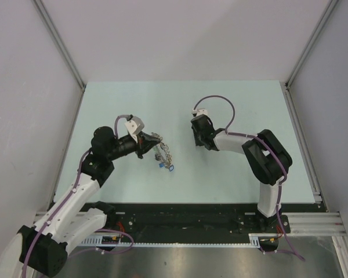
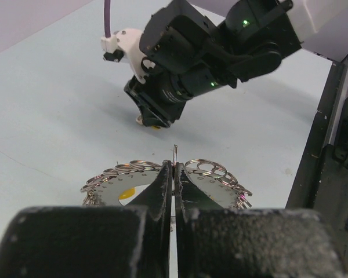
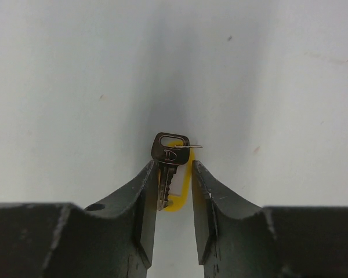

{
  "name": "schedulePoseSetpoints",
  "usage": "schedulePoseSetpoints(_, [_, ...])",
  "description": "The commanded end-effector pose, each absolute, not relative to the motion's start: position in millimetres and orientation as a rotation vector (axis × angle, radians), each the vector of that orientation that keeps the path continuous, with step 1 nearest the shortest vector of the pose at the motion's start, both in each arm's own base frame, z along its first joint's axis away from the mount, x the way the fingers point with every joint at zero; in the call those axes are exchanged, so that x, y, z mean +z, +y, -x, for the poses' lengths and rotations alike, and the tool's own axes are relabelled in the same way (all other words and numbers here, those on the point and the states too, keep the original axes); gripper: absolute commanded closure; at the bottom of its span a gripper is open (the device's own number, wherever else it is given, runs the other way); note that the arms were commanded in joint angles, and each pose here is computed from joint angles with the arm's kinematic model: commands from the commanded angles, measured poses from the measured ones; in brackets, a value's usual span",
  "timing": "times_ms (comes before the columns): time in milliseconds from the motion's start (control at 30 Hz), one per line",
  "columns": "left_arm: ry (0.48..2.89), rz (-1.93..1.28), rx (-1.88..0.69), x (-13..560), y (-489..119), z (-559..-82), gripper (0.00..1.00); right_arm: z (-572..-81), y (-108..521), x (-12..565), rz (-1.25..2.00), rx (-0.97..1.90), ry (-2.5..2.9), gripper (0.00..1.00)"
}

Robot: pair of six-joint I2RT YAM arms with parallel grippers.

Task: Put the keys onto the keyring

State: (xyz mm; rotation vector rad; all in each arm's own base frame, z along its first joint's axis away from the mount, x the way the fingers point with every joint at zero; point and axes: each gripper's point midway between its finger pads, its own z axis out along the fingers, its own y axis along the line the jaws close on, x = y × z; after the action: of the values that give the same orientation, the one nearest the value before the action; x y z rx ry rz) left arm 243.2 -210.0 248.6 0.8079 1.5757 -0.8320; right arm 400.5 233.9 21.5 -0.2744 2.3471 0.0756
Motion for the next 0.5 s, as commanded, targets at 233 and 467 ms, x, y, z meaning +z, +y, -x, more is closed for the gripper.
schedulePoseSetpoints(233, [1.446,-0.815,-0.776,285.4,-204.9,-242.2,1.00,-246.5,259.8,-0.1,0.378,0.157,2.602,0.58])
schedulePoseSetpoints(467, [1.456,-0.805,-0.752,285.1,-201.0,-244.9,1.00,-239.7,283.9,69.8,0.575,0.402,2.431,0.39])
